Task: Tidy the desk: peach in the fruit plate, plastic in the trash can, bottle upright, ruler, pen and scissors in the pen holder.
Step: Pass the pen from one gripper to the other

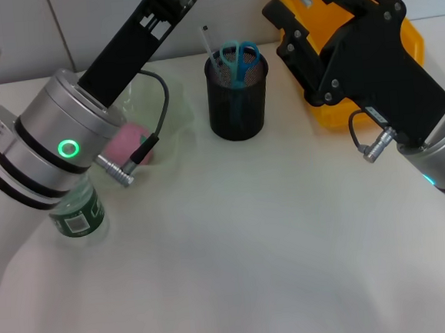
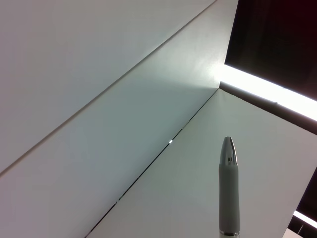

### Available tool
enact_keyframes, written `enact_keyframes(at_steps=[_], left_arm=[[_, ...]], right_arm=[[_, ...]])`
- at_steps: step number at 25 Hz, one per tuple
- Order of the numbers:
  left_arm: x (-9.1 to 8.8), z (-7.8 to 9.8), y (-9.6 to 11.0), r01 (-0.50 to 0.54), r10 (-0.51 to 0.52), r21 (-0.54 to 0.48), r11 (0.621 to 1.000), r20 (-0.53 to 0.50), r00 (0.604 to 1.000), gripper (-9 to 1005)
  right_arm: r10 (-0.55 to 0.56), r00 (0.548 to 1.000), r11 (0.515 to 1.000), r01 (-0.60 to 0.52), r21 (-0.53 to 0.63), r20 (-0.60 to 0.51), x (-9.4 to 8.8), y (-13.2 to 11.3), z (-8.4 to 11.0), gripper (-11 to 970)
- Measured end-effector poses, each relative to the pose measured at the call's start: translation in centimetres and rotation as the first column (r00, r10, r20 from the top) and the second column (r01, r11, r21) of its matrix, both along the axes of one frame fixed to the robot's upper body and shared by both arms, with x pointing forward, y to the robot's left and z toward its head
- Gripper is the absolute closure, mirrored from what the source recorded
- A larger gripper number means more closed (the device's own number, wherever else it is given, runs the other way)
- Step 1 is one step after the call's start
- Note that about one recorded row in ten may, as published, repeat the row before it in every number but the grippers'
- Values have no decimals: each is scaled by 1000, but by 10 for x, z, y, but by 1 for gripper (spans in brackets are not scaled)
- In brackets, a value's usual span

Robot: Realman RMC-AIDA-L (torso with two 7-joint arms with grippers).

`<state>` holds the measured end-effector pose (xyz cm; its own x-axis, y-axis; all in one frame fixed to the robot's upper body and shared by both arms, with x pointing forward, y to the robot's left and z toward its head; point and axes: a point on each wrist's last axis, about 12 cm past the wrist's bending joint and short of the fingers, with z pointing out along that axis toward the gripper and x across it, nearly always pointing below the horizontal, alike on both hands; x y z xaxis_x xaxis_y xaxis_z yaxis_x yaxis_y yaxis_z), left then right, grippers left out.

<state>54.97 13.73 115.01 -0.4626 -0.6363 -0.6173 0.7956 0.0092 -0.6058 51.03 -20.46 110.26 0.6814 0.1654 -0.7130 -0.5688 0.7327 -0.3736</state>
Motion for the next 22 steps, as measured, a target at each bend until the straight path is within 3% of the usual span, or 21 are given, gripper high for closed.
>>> enact_keyframes(at_steps=[22], left_arm=[[-3, -1, 0, 0, 0, -19, 1000, -3, 1000, 857]], right_arm=[[4, 1000, 1000, -4, 8, 13, 3, 3, 3, 574]])
